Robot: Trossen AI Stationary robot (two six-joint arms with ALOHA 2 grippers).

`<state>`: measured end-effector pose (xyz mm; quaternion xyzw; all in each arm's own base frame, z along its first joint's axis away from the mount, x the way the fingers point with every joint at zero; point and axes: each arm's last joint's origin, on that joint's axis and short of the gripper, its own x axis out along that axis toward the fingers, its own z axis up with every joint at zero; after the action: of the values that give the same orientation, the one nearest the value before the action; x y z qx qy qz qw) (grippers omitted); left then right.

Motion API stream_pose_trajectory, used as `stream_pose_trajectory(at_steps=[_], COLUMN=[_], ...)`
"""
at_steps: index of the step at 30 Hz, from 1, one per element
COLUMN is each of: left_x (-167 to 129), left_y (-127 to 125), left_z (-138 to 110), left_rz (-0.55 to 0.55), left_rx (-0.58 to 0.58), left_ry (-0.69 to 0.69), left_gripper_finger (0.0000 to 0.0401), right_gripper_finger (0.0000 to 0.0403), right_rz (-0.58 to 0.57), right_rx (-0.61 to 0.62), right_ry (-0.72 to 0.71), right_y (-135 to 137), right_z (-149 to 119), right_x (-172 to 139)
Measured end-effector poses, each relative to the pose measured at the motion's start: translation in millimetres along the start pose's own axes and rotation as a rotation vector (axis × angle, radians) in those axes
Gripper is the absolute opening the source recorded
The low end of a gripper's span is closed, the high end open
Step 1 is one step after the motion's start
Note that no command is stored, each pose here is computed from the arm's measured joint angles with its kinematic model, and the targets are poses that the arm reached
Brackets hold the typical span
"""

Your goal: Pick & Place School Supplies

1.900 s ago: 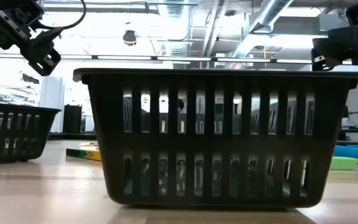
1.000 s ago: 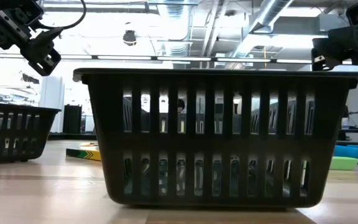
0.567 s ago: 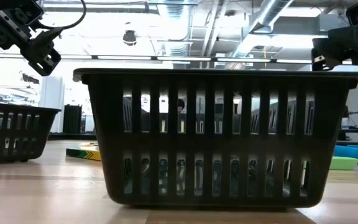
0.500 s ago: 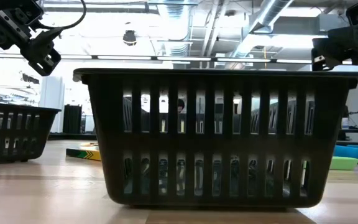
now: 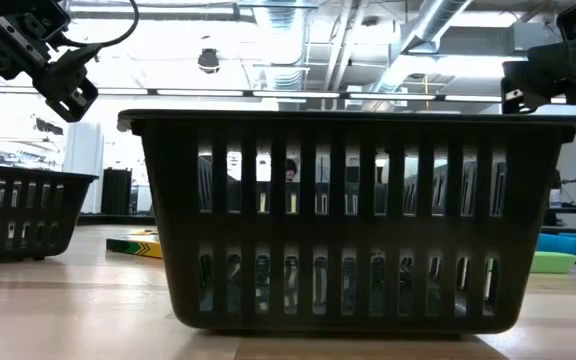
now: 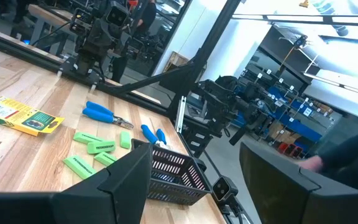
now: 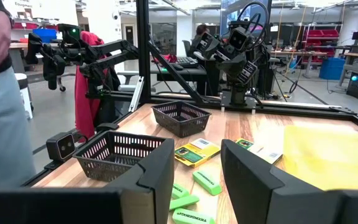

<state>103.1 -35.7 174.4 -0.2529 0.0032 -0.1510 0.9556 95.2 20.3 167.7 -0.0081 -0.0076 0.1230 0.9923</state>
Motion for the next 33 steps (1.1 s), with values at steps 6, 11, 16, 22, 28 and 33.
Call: stream_pose_trajectory(at_steps=[6, 11, 16, 22, 28, 33], left_x=[0.0, 0.0, 0.0, 0.0, 0.0, -0.4], left_y=[0.0, 0.0, 0.0, 0.1, 0.0, -1.7], left_z=[0.0, -0.1, 0.0, -0.1, 0.0, 8.2], left_rz=[0.000, 0.000, 0.000, 0.001, 0.001, 0.050], left_rx=[0.000, 0.000, 0.000, 0.000, 0.122, 0.266], left_ry=[0.000, 0.000, 0.000, 0.000, -0.001, -0.109], left_gripper_finger=[0.0237, 0.0237, 0.0237, 0.0237, 0.0237, 0.0237], right_gripper_finger=[0.0123, 0.0123, 0.0123, 0.0123, 0.0123, 0.0123], right_rz=[0.000, 0.000, -0.003, -0.007, -0.017, -0.076], right_rx=[0.000, 0.000, -0.104, -0.278, -0.323, -0.251], right_ry=[0.000, 0.000, -0.001, 0.000, 0.003, -0.078], right_y=[0.0, 0.0, -0.3, -0.6, -1.0, -2.5], right_z=[0.0, 0.0, 0.1, 0.1, 0.0, 8.1], right_x=[0.0, 0.0, 0.0, 0.0, 0.0, -0.3])
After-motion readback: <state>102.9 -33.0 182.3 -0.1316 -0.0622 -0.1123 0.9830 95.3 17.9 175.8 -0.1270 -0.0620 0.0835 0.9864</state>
